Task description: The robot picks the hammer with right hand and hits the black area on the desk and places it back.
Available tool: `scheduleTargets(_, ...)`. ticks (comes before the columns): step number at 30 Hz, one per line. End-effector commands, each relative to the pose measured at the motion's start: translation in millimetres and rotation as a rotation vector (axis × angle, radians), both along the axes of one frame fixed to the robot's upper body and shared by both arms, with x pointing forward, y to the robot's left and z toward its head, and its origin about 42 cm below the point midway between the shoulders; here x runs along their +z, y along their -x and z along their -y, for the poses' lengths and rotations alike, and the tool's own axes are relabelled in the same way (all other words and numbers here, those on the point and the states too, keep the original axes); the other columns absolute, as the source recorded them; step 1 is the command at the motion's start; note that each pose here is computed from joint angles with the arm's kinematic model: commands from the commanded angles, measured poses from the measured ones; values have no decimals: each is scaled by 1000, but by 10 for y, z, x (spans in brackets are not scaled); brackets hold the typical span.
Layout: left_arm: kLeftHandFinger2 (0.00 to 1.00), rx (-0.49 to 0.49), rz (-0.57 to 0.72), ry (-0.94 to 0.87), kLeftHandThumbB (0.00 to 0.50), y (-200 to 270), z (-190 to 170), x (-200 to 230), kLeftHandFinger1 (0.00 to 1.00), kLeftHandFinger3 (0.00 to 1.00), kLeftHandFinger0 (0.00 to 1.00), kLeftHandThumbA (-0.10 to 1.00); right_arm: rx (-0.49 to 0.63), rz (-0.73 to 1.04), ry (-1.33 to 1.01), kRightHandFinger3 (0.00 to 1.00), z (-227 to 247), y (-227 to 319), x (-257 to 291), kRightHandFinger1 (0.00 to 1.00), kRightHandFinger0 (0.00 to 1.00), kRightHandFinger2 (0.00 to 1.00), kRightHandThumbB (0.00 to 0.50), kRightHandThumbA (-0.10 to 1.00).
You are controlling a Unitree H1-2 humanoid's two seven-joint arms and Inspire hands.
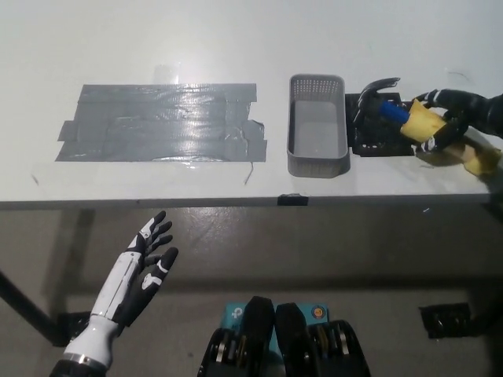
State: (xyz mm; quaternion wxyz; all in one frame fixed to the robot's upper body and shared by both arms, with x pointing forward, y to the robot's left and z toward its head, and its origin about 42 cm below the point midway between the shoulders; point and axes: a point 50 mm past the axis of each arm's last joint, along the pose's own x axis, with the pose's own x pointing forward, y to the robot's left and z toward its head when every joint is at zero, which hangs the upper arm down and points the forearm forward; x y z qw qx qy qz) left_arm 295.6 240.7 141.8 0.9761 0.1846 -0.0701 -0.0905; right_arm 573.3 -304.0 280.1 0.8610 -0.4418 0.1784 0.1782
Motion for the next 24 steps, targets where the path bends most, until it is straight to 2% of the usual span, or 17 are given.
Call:
scheduleTargets(1, 970, -3, 47, -16, 0, -4, -36, 92, 910, 1000, 793, 902, -16, 279, -62, 1000, 102, -126, 772, 1000, 1000, 1000, 372, 825)
scheduleTargets(3, 968, -4, 48, -16, 0, 3, -37, 91, 906, 1000, 791, 904, -13, 365, -112, 1000, 142, -111, 962, 1000, 1000, 1000, 342, 788)
scheduleTargets(4, 968, -5, 47, -13, 0, 2, -40, 86, 905, 1000, 791, 906, -18, 461, -99, 1000, 192, -93, 1166, 1000, 1000, 1000, 422, 900)
scheduleTargets(5, 968, -6, 50, -16, 0, -3, -39, 82, 903, 1000, 789, 909, -27, 510, -200, 1000, 219, -67, 1318, 1000, 1000, 1000, 387, 851)
scheduleTargets(7, 958, -3, 53, -20, 0, 3, -40, 80, 890, 1000, 779, 920, -42, 647, -253, 1000, 303, -29, 1586, 1000, 1000, 1000, 462, 943)
scheduleTargets(8, 958, -4, 52, -19, 0, 5, -41, 80, 889, 1000, 778, 921, -49, 688, -276, 1000, 320, -11, 1684, 1000, 1000, 1000, 467, 952)
scheduleTargets(9, 957, -2, 53, -15, 0, 2, -41, 84, 889, 1000, 778, 920, -68, 822, -258, 1000, 330, 62, 1926, 1000, 1000, 1000, 457, 998)
scheduleTargets(10, 968, -2, 52, -17, 0, -1, -40, 85, 897, 1000, 780, 921, -73, 920, -266, 1000, 334, 143, 2089, 1000, 1000, 1000, 449, 1000)
scheduleTargets(11, 988, -1, 48, -11, 0, -5, -35, 85, 912, 1000, 786, 921, -62, 1031, -276, 1000, 330, 262, 2274, 1000, 1000, 1000, 417, 1000)
scheduleTargets(12, 992, -1, 53, -11, 0, -11, -33, 90, 913, 1000, 787, 920, -66, 1102, -274, 1000, 319, 347, 2400, 1000, 1000, 1000, 424, 1000)
scheduleTargets(13, 1000, -1, 62, -12, 0, -14, -31, 95, 921, 1000, 790, 910, -50, 1190, -297, 1000, 299, 498, 2564, 1000, 1000, 1000, 411, 1000)
scheduleTargets(14, 1000, 0, 68, -12, 0, -25, -24, 100, 929, 1000, 799, 902, -30, 1256, -327, 1000, 275, 647, 2702, 1000, 1000, 1000, 434, 1000)
scheduleTargets(16, 1000, 2, 75, -14, 0, -44, -24, 115, 951, 1000, 829, 905, 3, 1327, -405, 1000, 224, 873, 2880, 1000, 1000, 1000, 448, 1000)
scheduleTargets(18, 1000, 10, 83, -7, 0, -100, -27, 148, 1000, 1000, 929, 939, 81, 1421, -484, 1000, 79, 1230, 3018, 1000, 1000, 1000, 403, 1000)
scheduleTargets(20, 1000, 19, 93, 2, 12, -160, -32, 193, 1000, 1000, 1000, 960, 194, 1476, -537, 1000, -81, 1538, 2944, 1000, 1000, 1000, 431, 1000)
scheduleTargets(21, 1000, 22, 104, 4, 22, -234, -27, 238, 1000, 1000, 1000, 991, 253, 1499, -556, 1000, -178, 1685, 2889, 1000, 1000, 1000, 446, 1000)
scheduleTargets(24, 1000, 17, 107, -4, 50, -328, -3, 300, 1000, 1000, 1000, 1000, 338, 1513, -550, 1000, -319, 2029, 2603, 1000, 1000, 1000, 443, 1000)
